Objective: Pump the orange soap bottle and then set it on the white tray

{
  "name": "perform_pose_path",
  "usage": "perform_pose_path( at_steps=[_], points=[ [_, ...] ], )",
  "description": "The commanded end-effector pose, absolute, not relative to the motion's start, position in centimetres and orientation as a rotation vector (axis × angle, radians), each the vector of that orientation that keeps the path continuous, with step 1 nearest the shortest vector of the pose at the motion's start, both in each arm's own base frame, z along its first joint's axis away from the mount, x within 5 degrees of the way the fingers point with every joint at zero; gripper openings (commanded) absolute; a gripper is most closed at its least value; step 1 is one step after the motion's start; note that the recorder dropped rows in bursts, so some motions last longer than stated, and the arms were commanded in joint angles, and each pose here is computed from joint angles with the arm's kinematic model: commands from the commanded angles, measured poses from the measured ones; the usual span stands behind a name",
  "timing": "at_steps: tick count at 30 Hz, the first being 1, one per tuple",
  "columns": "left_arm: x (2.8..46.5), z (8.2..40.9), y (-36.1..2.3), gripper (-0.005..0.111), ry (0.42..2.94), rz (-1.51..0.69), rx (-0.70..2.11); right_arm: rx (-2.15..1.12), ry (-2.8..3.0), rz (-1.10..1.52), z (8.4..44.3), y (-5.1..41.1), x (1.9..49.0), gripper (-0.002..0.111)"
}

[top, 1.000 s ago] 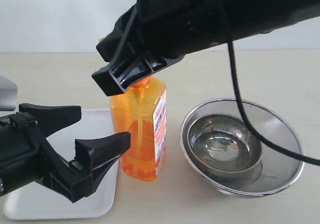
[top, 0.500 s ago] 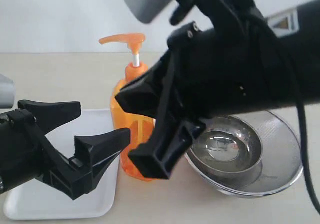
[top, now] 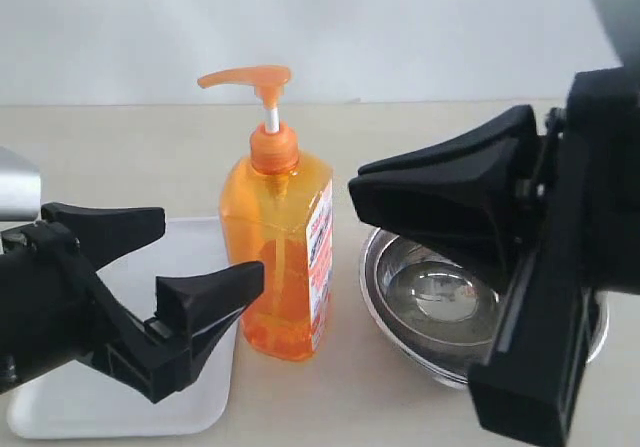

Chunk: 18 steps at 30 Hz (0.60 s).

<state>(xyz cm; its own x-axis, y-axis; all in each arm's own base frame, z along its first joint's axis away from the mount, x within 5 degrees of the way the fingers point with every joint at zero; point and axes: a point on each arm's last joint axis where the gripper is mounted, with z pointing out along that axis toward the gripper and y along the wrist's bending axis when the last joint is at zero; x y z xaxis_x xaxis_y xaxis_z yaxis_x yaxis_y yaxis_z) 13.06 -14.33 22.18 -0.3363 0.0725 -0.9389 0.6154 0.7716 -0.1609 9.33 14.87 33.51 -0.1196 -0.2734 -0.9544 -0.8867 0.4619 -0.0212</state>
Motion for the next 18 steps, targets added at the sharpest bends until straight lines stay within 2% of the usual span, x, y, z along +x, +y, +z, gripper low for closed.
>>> perform_pose_path(
  at_steps=[1,18],
  points=[
    [13.5,21.1,-14.8,0.095,1.875,-0.584,0.543,-0.993,1.627,0.724,33.8,14.5,9.2,0.0],
    [12.7,19.1,-15.2,0.095,2.048,-0.605,0.641,-1.009,1.653,0.719,33.2,14.9,9.4,0.0]
  ],
)
